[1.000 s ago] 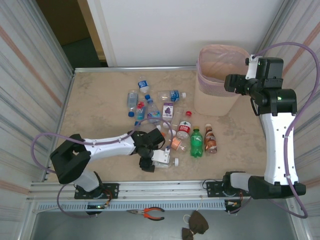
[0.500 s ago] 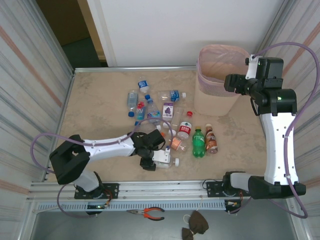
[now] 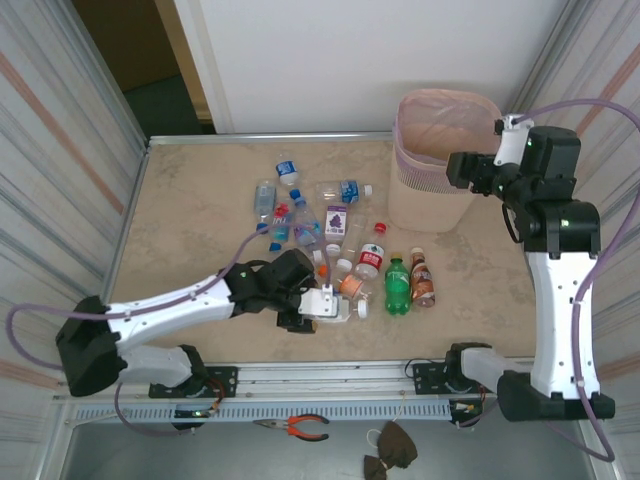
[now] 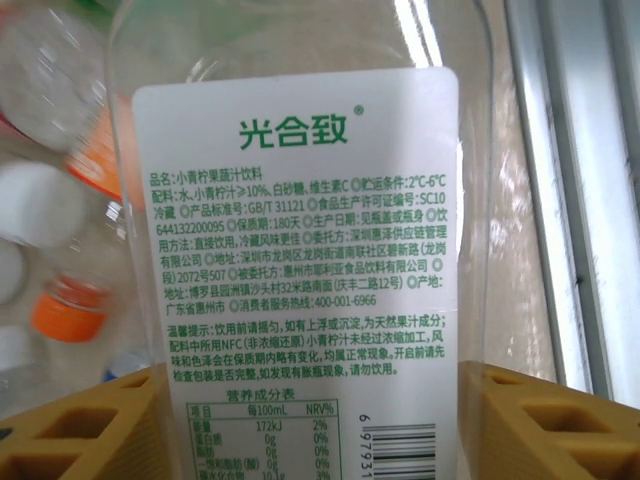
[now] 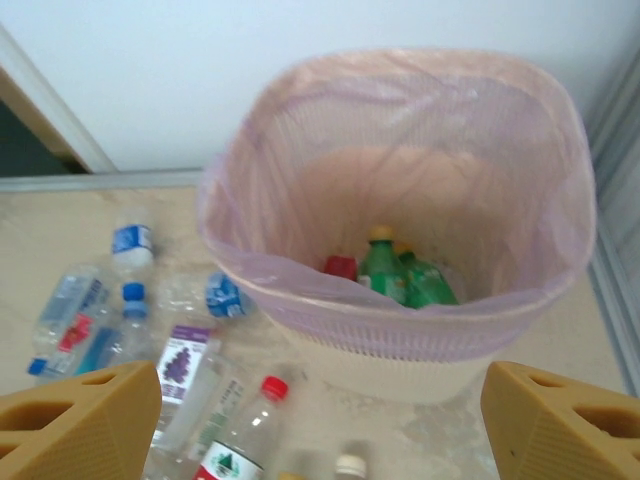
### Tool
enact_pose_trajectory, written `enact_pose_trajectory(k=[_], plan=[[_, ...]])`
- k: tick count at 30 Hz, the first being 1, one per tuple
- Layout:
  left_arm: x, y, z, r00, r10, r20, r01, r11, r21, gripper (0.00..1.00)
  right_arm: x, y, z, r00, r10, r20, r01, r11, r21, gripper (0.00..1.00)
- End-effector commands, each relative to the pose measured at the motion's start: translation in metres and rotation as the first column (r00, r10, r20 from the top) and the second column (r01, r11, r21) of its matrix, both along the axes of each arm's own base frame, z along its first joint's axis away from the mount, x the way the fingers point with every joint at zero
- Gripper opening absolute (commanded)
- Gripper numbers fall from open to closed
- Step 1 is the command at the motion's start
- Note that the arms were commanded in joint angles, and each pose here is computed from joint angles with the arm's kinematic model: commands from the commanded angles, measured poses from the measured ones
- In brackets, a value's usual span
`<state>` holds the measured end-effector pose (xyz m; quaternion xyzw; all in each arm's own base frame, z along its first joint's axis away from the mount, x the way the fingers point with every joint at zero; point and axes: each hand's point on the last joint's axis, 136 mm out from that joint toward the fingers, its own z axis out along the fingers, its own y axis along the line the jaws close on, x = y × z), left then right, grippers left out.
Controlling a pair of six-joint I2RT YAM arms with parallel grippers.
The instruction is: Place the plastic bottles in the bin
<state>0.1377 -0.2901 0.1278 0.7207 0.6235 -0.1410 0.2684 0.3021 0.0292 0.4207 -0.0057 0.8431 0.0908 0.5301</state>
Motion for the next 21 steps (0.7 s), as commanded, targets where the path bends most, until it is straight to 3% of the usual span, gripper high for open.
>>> enact_pose_trajectory(k=[1,5,11,16,21], plan=[[0.002,-0.023,0.061,1.000,0.006,0.015,-0.002,0.969,-0.245,0.58,-0.011,0.020,0.038,0.976,0.111,0.186,-0.118,0.993,0.030,0.82],[0.003,-0.033,0.115,0.999,0.012,0.040,0.007,0.893,-0.449,0.58,-0.034,0.038,0.063,0.915,0.206,0.347,-0.231,0.972,0.032,0.82],[-0.009,-0.042,0.197,0.995,-0.030,0.098,0.090,0.710,-0.698,0.57,-0.078,0.069,0.104,0.760,0.348,0.549,-0.432,0.901,0.028,0.85],[-0.022,-0.046,0.251,0.986,-0.094,0.139,0.168,0.595,-0.786,0.56,-0.134,0.099,0.137,0.537,0.496,0.682,-0.632,0.773,-0.065,0.90],[-0.036,-0.043,0.294,0.968,-0.145,0.204,0.249,0.476,-0.843,0.55,-0.181,0.119,0.151,0.348,0.595,0.724,-0.741,0.648,-0.176,0.94]])
